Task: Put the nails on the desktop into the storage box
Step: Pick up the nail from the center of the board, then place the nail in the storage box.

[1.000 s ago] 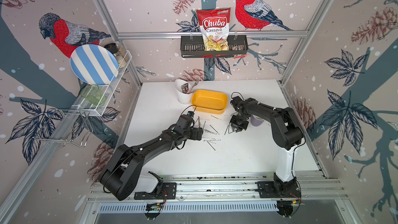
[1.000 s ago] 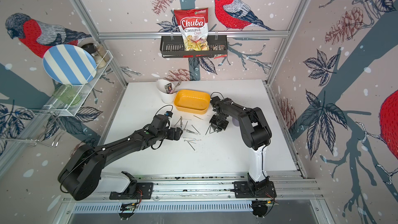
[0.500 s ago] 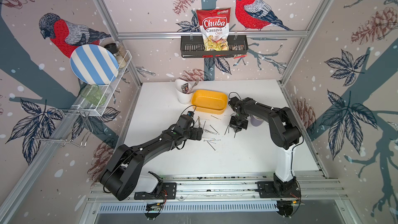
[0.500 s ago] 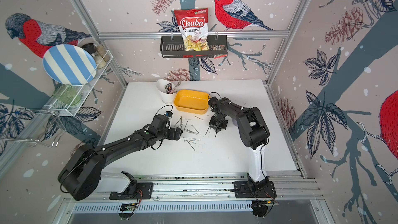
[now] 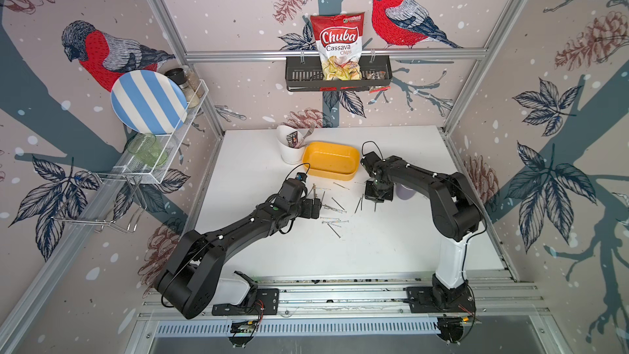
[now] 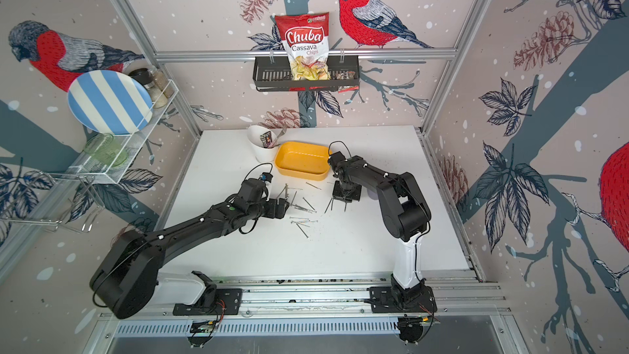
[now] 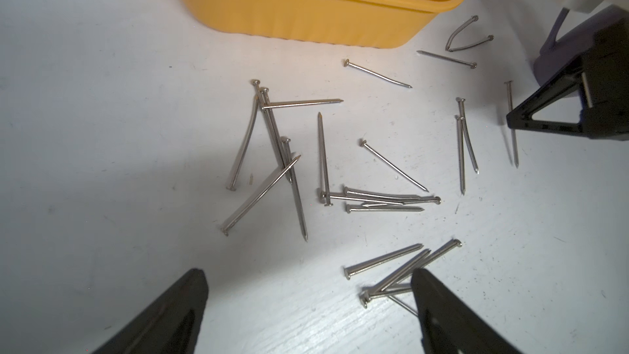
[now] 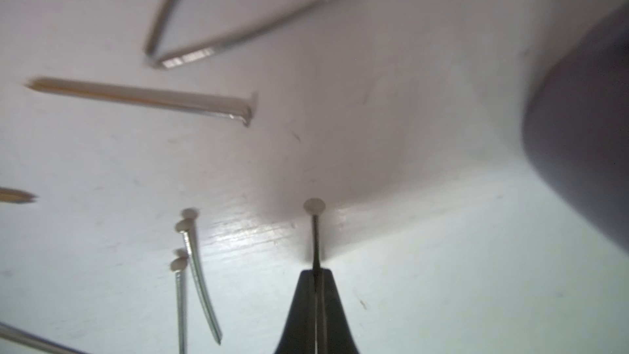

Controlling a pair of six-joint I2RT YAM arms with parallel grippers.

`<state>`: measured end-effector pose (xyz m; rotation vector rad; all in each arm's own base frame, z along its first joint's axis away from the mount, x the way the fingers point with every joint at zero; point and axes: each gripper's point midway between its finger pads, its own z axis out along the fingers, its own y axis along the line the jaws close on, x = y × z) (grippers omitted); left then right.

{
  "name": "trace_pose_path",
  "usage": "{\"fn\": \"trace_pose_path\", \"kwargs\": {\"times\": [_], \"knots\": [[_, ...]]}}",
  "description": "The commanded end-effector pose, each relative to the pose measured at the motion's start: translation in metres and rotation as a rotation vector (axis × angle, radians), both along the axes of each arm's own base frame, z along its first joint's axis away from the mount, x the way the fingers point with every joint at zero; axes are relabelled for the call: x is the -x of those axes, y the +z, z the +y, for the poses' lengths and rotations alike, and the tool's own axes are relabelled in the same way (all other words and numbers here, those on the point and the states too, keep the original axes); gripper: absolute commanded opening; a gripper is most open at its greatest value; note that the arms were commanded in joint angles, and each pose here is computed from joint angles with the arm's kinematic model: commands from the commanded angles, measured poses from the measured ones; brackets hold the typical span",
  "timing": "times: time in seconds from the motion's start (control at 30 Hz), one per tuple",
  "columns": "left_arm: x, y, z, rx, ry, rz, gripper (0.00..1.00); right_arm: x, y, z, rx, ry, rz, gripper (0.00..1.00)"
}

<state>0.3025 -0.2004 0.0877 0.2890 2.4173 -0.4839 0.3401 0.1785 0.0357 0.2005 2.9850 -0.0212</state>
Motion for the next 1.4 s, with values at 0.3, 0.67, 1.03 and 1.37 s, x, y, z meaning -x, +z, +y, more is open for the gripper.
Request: {"fn": "trace_pose_path", "kwargs": {"times": [0.3,0.67,1.03,1.37], "knots": [[-0.019,0.022,-0.002,0.066,0.015,-0.013,0.95,-0.041,0.079,0.019,-0.101,0.033,-0.228,0.00],[-0.025,0.023,0.008,0.078,0.041,-0.004,0.95,-0.080,0.134,0.069,-0.244,0.088,-0.304,0.00],[-0.016,0.020,0.025,0.062,0.066,0.009,0.95,-0.121,0.090,0.120,-0.292,0.152,-0.233,0.00],[-0.006,0.016,0.036,0.040,0.081,0.027,0.95,-0.139,0.032,0.124,-0.248,0.161,-0.163,0.00]]}}
